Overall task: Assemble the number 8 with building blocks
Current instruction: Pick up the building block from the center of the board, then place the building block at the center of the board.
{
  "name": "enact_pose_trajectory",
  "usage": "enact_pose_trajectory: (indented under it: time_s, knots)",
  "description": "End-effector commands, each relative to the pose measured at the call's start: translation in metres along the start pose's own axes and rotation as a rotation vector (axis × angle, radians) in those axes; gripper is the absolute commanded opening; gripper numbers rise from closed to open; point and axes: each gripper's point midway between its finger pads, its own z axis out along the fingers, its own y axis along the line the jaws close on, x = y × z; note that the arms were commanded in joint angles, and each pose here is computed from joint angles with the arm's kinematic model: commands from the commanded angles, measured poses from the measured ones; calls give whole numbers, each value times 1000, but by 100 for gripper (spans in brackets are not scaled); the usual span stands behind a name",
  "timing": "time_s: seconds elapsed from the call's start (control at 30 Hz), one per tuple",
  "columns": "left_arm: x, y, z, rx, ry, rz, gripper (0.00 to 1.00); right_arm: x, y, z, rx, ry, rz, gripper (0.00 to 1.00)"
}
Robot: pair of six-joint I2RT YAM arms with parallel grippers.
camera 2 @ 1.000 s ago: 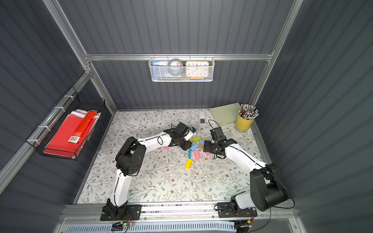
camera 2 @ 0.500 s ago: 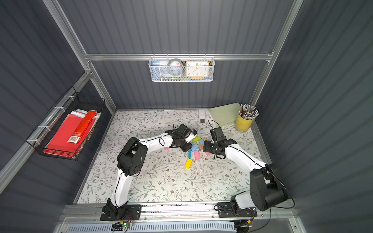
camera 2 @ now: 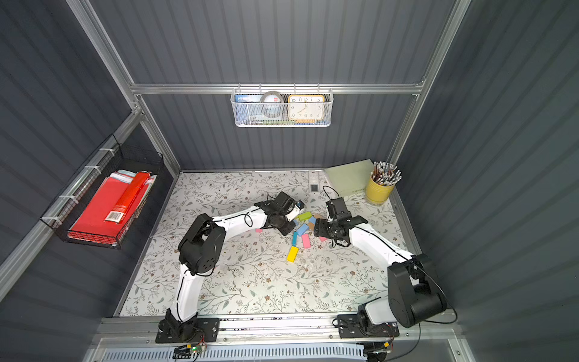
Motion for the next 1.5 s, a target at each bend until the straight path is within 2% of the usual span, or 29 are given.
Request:
enact_pose_trajectory:
  time_s: [0.0,0.13,0.23,0.33,0.53,1.0,1.1,1.23,1.3,1.4,1.47]
  knots:
    - [7,11,-41,-87,-12,40,21,-13,12,-13,-56,-55,-49,73]
    - [32,19,-59,-155,8,28,21,-18,23,-19,-108,-71,-76,74]
    - [39,16,-71,-151,-8,10,22,-19,34,-21,-166,-78,-92,75]
    - [62,11,-69,-144,18,-5,22,-20,48,-24,-241,-78,-108,76]
    - [71,8,-75,-140,-21,-12,24,-21,64,-28,-299,-90,-145,78]
    - [95,2,-32,-99,110,2,39,-10,78,-30,-334,-119,-262,84]
    - [93,1,-34,-96,103,4,47,-9,77,-32,-332,-132,-289,84]
    - [73,5,-52,-111,45,-15,69,-5,82,-35,-369,-169,-376,82]
    - [56,12,-71,-145,-9,-59,78,-2,90,-41,-410,-215,-477,81]
    - [28,29,-111,-210,-133,-124,98,7,106,-50,-467,-281,-679,81]
    - [9,46,-140,-213,-239,-192,99,13,121,-56,-524,-324,-833,81]
